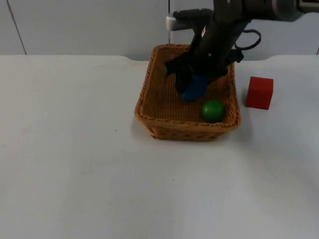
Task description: Place all geometric objects except the red cube into the basket.
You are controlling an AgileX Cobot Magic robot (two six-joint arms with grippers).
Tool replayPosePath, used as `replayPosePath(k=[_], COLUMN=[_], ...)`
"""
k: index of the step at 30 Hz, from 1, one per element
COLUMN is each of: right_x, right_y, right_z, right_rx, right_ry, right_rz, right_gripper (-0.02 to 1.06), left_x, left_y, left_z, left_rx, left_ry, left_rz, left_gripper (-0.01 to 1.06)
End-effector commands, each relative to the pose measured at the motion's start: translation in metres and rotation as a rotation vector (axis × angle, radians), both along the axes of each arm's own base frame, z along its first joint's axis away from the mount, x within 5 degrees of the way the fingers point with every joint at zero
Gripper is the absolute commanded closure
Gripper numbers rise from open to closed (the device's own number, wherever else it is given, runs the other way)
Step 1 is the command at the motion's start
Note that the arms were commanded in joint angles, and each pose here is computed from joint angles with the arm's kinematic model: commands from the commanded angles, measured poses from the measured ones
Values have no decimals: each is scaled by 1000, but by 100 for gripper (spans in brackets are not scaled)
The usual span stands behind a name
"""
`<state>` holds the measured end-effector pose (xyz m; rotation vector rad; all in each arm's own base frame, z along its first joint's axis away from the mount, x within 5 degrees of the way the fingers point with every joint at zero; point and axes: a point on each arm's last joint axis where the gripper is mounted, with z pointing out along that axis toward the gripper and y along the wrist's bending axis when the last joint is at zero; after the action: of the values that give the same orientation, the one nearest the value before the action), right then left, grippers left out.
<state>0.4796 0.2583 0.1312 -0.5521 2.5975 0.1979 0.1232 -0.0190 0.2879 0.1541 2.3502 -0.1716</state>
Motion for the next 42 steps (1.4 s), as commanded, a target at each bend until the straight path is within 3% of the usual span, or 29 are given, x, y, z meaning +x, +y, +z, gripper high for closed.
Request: replayPosePath(k=[1,5,8,13,14,22,27,33,36,42], right_x=[2,1,0,-15,-15,-69,-107,-161,-202,-267], right_y=[4,4,3,-6,-6,-33,-42,-59,-73,-109], right_z=[1,9,25,107,107,226,262,275,277,266], right_rx=[8,13,23,55,55,85,102,152,207,262], right_ry=[-21,-30,-49,-128,-128,-188,-260,-336,-418,-488], right_rz=[11,11,11,15,15,19,45,79,109,133], right_gripper=[34,23,23,23,23,23,23,23,23,23], left_x=[0,0,0,1,1,1,0,-5,-15,-43], left_y=[0,0,0,0,0,0,0,0,0,0], left_z=[1,1,1,1,1,1,1,2,9,23], left_rx=[-6,-6,-6,-7,-7,-8,-8,13,5,-32], left_ry=[-14,-14,-16,-23,-23,-22,-18,-24,-82,-214], left_rz=[5,5,5,7,7,7,6,-17,-16,-22], left_gripper=[12,12,12,12,12,12,12,12,12,12])
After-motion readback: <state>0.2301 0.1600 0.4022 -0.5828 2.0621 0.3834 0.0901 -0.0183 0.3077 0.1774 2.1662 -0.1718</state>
